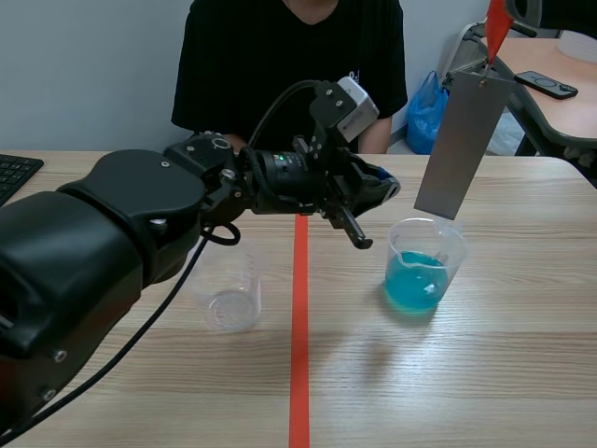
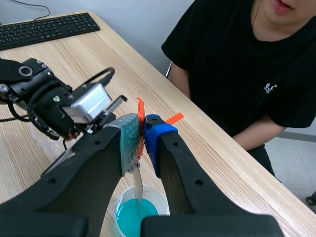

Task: Do the redox reaction experiment.
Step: 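Raise the plate and point at it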

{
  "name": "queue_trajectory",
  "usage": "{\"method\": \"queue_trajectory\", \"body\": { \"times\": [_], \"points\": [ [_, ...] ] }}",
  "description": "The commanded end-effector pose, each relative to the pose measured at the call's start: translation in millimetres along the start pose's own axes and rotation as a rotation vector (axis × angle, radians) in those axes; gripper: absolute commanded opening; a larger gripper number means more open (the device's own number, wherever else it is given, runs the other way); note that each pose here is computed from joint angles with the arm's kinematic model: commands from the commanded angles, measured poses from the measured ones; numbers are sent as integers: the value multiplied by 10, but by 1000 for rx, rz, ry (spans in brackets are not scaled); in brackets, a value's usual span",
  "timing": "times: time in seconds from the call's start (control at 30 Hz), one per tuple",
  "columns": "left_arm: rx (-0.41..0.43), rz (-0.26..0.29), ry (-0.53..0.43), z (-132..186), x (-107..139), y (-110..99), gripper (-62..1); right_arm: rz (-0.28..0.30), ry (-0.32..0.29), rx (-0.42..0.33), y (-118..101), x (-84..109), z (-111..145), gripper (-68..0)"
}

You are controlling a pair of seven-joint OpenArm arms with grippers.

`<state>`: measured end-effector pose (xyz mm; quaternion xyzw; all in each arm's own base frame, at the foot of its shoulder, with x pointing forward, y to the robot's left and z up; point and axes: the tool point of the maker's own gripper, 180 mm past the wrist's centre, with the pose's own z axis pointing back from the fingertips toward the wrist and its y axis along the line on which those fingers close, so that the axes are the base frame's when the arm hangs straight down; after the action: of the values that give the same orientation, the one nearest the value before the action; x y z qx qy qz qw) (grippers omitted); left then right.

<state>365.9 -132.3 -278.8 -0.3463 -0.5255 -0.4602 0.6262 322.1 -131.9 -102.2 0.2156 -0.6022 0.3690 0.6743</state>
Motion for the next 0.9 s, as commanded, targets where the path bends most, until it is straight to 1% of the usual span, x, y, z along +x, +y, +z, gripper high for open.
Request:
{"method": "queue_trajectory", "body": {
  "times": [0.0,0.27,0.53,0.87],
  "points": [
    [-4,-14,-38,-35,156,17,-577,32,-32,2,-9,143,31,-660],
    [-11,-13,-50,-67,193,-15,-577,33,-28,2,-9,137,31,-660],
    [9,-12,-68,46,170,81,-577,32,-29,2,-9,138,31,-660],
    [13,-14,-75,67,173,99,-577,32,-29,2,-9,138,31,-660]
  ]
}}
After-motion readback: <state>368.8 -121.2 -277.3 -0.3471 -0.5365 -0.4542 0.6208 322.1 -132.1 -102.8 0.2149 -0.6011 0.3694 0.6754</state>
